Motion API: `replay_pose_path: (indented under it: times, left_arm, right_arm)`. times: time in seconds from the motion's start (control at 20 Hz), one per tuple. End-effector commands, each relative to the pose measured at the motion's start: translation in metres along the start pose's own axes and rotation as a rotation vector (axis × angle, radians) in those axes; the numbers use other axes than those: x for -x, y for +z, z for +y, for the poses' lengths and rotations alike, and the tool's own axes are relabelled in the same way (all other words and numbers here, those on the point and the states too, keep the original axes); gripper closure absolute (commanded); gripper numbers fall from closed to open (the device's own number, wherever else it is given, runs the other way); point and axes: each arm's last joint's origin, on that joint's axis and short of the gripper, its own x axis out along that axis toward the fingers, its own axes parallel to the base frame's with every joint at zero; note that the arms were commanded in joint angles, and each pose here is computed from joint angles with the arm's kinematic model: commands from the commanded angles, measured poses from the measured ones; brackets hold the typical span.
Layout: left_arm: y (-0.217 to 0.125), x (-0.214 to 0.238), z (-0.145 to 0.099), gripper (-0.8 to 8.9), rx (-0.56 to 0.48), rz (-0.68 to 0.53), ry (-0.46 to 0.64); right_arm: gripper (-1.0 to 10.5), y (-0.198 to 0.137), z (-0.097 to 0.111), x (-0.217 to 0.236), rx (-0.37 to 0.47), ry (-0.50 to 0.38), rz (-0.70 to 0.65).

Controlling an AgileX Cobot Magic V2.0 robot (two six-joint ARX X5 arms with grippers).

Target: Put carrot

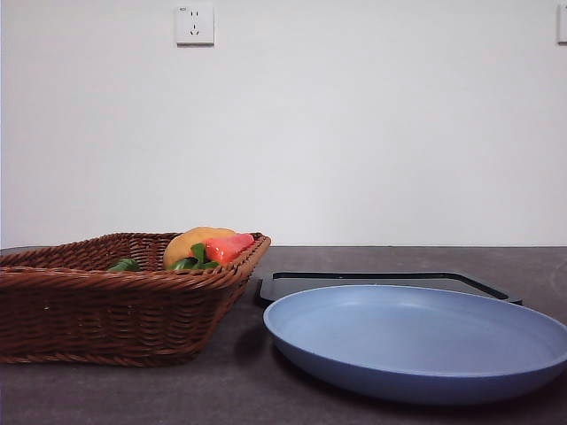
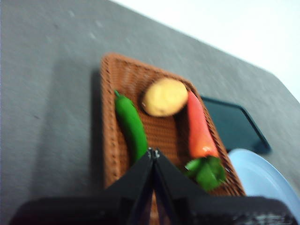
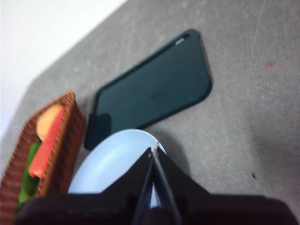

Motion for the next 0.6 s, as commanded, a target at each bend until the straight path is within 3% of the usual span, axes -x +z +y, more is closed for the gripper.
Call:
replay_pose_path:
  times: [0.05, 0.25, 0.4, 0.6]
  left_arm:
    - [0.011, -0.006, -0.005, 8.06, -0.049, 0.058, -0.051]
    - [0.032, -0.019, -0.013, 8.06, -0.096, 0.165, -0.141]
    - [0.047, -0.033, -0.022, 8.07, -0.117, 0.308, -0.207]
    - [0.056, -0.05, -0.036, 8.07, -0.127, 0.439, -0.303]
  right_arm:
    - [9.4, 0.012, 0.008, 0.002, 0.088, -0.016, 0.033]
    - [9.4, 0.032, 0.02, 0.002, 0.134, -0.074, 0.156]
    - [9.4, 0.048, 0.029, -0.002, 0.157, -0.122, 0.276]
    - [9.4, 0.06, 0.034, -0.017, 0.187, -0.087, 0.433]
